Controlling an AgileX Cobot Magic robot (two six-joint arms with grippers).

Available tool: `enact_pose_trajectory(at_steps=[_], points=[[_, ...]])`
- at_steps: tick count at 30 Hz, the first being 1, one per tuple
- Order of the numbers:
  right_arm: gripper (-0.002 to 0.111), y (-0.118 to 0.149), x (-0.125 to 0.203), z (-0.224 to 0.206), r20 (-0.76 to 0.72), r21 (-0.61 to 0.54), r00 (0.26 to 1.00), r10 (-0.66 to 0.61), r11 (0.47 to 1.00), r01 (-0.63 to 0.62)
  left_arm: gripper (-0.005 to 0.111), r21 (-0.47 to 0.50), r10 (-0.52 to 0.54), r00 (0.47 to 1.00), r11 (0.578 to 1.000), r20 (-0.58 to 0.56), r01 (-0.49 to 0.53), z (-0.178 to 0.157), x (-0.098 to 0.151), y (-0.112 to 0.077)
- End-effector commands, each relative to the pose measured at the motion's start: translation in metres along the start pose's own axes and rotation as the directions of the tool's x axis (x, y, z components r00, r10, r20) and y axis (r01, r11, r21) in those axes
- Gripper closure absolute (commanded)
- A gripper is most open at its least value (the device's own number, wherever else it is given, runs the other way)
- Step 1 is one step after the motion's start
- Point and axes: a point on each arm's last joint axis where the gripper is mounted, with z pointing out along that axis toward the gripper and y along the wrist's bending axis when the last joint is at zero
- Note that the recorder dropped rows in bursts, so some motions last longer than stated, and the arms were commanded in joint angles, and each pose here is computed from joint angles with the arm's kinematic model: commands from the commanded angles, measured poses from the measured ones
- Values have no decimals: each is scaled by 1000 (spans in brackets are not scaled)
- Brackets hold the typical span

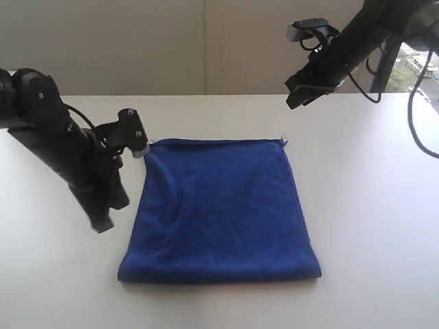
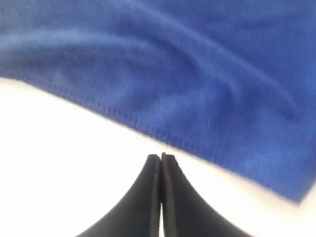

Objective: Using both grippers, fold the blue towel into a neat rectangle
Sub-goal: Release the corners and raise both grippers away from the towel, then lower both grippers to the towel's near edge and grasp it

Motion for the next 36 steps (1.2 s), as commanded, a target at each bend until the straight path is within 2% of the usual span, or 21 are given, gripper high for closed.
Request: enact_pose_trajectory(at_steps=[1,2,6,10,14,18,21,26,28,30,33,36], points=[[99,21,0,-12,37,-100,998,-41,994,45,107,64,191,965,981,-179,-183,-15,17,-5],[108,26,1,-18,32,-98,997,-65,993,67,107,86,177,968,983,-176,-164,-18,17,-8],[108,46,19,-37,-109,-17,975,-194,981,194,107,160,88,991,985,-101,-71,-30,9,-19],[108,63,38,-63,-234,62,935,-266,956,288,107,157,97,994,983,-39,-90,-36,4,-21],[108,92,56,-73,-211,-26,947,-241,970,241,107,188,79,997,979,1,-78,-33,0,-24],[108,121,86,-59,-299,-126,902,-312,950,286,107,238,106,994,966,6,-104,-22,1,-25],[108,144,105,-43,-318,-188,841,-439,898,398,107,314,149,989,939,5,-143,-11,3,-29],[108,171,132,-18,-311,-317,671,-673,739,594,106,425,204,971,873,128,-239,4,2,-40],[108,174,142,-12,-312,-350,619,-721,693,631,100,435,248,955,851,161,-295,7,4,-44],[108,174,145,-8,-302,-337,643,-704,710,619,90,436,297,937,830,183,-348,10,7,-46],[107,176,145,-5,-284,-309,694,-661,749,587,67,413,388,893,792,226,-449,12,10,-48],[94,178,146,-4,-274,-318,703,-657,751,578,49,377,404,888,804,220,-459,17,13,-48]])
